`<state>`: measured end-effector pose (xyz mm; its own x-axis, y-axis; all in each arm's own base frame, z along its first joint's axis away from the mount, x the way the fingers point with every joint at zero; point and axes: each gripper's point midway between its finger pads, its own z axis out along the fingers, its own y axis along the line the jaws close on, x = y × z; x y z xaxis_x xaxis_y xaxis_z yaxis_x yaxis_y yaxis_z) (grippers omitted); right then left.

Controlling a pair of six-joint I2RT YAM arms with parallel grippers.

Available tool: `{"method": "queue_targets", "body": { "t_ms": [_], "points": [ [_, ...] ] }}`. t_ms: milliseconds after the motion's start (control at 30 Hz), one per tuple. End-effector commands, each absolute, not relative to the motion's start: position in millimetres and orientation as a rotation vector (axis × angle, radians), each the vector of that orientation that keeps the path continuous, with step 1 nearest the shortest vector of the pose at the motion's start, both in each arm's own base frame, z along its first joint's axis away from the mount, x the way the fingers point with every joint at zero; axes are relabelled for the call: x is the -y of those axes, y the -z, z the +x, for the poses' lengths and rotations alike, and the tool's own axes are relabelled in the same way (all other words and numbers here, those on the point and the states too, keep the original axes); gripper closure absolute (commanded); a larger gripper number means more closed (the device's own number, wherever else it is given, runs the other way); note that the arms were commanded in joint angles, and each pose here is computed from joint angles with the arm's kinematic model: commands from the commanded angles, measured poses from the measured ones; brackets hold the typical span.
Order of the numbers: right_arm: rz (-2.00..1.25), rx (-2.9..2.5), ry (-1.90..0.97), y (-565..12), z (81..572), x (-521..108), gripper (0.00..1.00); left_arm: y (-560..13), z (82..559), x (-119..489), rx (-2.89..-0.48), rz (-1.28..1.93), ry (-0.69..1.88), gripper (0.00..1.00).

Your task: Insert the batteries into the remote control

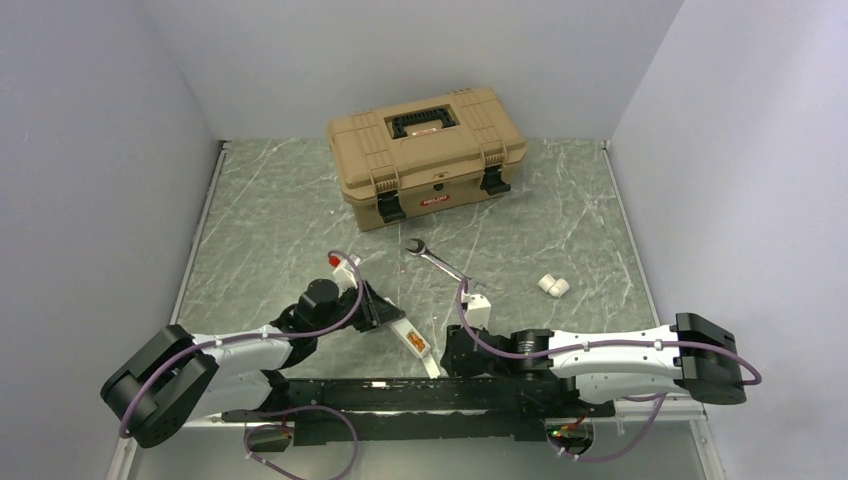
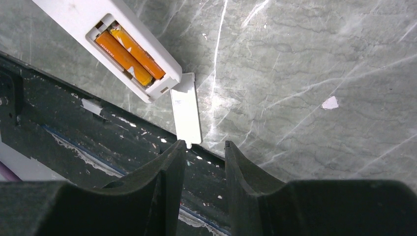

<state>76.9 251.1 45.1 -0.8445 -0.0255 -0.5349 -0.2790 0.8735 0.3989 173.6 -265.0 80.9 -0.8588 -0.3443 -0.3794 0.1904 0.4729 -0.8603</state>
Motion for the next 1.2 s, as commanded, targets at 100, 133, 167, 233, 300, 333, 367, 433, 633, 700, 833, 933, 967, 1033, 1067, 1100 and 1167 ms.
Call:
{"method": "queue_targets", "body": {
  "t_ms": [100,133,167,233,300,333,367,433,633,700,833,933,967,1033,1067,1100,1167],
  "points": [
    [-0.205,-2.490,-0.640,-50,82,-255,0.62,-86,182,266,-2.156,-0.143,1.378,1.00],
    [-0.204,-2.489,-0.642,-50,82,-255,0.62,-84,182,266,-2.161,-0.144,1.376,1.00],
    [-0.201,-2.487,-0.644,-51,83,-255,0.62,-83,182,266,-2.164,-0.144,1.375,1.00],
    [-0.201,-2.486,-0.644,-51,82,-255,0.62,-81,181,266,-2.169,-0.143,1.374,1.00],
    [-0.200,-2.484,-0.643,-51,83,-254,0.62,-80,180,266,-2.171,-0.143,1.378,1.00],
    [-0.201,-2.485,-0.640,-51,83,-253,0.62,-79,180,266,-2.174,-0.143,1.380,1.00],
    [-0.199,-2.485,-0.641,-51,83,-253,0.62,-79,180,266,-2.174,-0.142,1.380,1.00],
    [-0.200,-2.484,-0.640,-52,83,-253,0.62,-77,180,266,-2.179,-0.145,1.377,1.00],
    [-0.200,-2.479,-0.651,-55,83,-254,0.62,-71,178,264,-2.195,-0.150,1.363,1.00],
    [-0.199,-2.474,-0.666,-58,83,-255,0.60,-70,178,263,-2.195,-0.150,1.362,1.00],
    [-0.185,-2.467,-0.679,-62,83,-254,0.59,-74,178,263,-2.185,-0.150,1.371,1.00],
    [-0.177,-2.462,-0.686,-63,83,-253,0.59,-82,179,264,-2.166,-0.148,1.378,1.00],
    [-0.176,-2.461,-0.687,-63,83,-253,0.59,-86,180,264,-2.159,-0.148,1.380,1.00],
    [-0.172,-2.462,-0.687,-62,83,-252,0.59,-93,182,264,-2.146,-0.150,1.376,1.00],
    [-0.173,-2.465,-0.683,-61,83,-252,0.58,-99,183,263,-2.126,-0.147,1.377,1.00],
    [-0.173,-2.465,-0.682,-61,83,-252,0.58,-104,183,263,-2.118,-0.148,1.376,1.00],
    [-0.175,-2.469,-0.680,-60,83,-252,0.59,-112,185,261,-2.099,-0.152,1.372,1.00]
  ]
}}
